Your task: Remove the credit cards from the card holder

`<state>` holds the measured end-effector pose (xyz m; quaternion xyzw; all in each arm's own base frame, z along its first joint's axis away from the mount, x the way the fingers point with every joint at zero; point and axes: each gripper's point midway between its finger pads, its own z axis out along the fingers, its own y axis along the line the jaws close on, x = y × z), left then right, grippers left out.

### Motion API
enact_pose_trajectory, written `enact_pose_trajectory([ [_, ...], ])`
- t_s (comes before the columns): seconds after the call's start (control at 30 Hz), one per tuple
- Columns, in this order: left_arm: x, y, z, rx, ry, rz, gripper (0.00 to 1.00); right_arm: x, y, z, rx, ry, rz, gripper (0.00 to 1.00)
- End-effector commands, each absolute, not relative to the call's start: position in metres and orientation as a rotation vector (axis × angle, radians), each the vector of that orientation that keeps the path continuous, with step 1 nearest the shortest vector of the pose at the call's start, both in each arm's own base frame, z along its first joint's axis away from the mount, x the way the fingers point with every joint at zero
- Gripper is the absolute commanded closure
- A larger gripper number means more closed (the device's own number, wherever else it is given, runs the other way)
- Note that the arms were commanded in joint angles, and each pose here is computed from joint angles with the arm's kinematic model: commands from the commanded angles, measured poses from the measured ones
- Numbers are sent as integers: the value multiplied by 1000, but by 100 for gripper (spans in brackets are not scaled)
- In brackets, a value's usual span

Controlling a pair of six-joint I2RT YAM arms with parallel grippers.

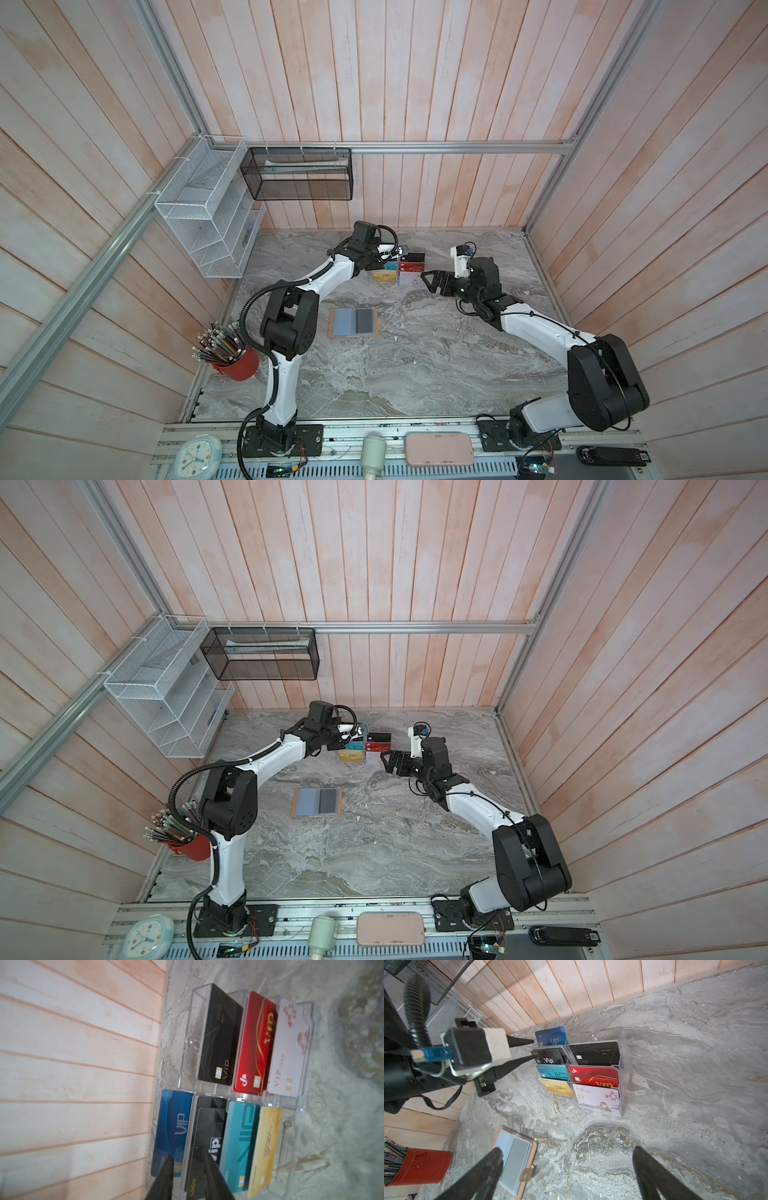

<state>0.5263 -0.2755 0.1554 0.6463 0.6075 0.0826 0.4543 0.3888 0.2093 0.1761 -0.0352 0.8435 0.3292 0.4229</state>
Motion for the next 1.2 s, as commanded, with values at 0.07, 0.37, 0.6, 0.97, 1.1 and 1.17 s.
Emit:
enact_pose_trajectory([
  [0.07,522,-279,257,1267,1367,133,50,389,209,183,-89,2093,839,2],
  [0.37,500,-253,317,903,1454,-3,0,385,213,183,-108,2095,867,2],
  [0.6,504,-218,314,499,1694,-333,0,384,215,176,-112,2108,873,2],
  [0.97,495,-209,262,165,1863,-784,0,378,233,165,-189,2121,912,2],
  [1.1,469,-202,247,33,1884,-963,0,367,260,166,-278,2111,961,2],
  [1.17,455,-198,235,-42,1925,-1023,0,360,277,166,-316,2109,997,2],
])
